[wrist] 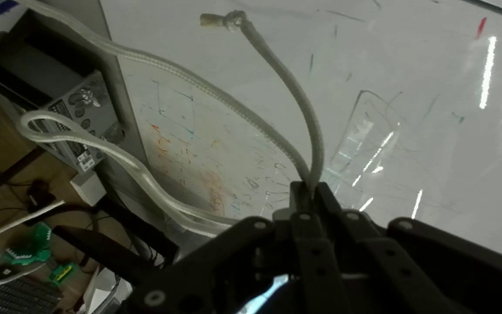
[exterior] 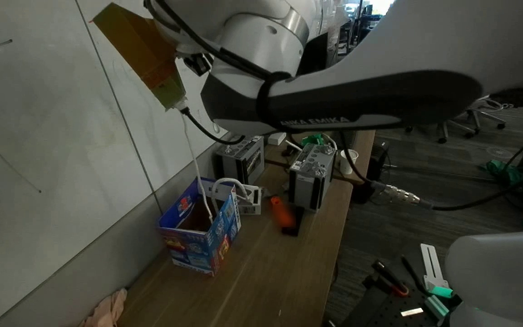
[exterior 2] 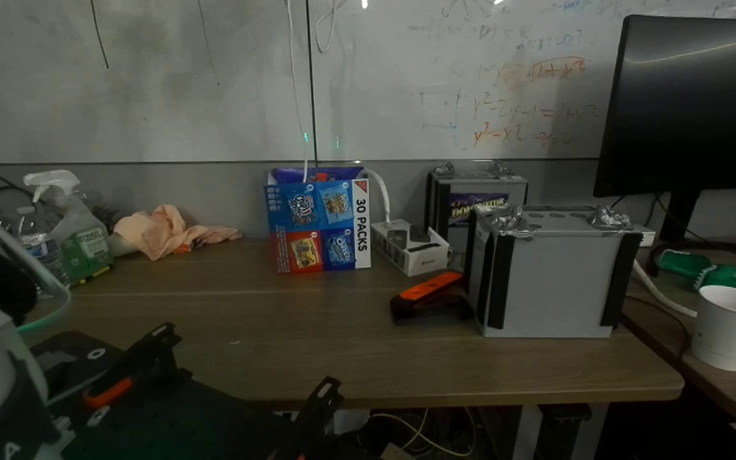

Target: Place the white ropes inside the blue box then push the box to the left

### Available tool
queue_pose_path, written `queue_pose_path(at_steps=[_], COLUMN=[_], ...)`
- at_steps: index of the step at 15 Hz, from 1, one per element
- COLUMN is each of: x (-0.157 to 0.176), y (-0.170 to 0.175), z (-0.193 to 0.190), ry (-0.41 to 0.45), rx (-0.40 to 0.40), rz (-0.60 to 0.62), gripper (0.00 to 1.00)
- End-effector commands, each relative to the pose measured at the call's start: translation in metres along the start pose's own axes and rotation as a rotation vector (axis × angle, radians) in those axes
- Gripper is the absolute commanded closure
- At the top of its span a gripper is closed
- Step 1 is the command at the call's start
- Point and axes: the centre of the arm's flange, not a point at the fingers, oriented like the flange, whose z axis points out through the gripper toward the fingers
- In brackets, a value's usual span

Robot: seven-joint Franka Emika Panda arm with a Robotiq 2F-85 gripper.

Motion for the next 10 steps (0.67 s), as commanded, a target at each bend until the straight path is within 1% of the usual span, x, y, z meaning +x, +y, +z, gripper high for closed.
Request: queue_pose_path(at_steps=[1, 4, 6, 8, 10], x=[-0.012, -0.025, -0.039, -0.054, -0.069], y=[0.003, 0.020, 0.030, 0.044, 0.060], z=[0.033, 0.047, 0.060, 0.069, 0.079], ry=[-0.049, -0.105, -0.177, -0.266, -0.331], rx=[-0.021, -0.084, -0.134, -0.180, -0.224], rz=[-0.007, -0.037, -0.058, -0.087, -0.124], gripper=[0.98, 0.98, 0.98, 0.98, 0.98])
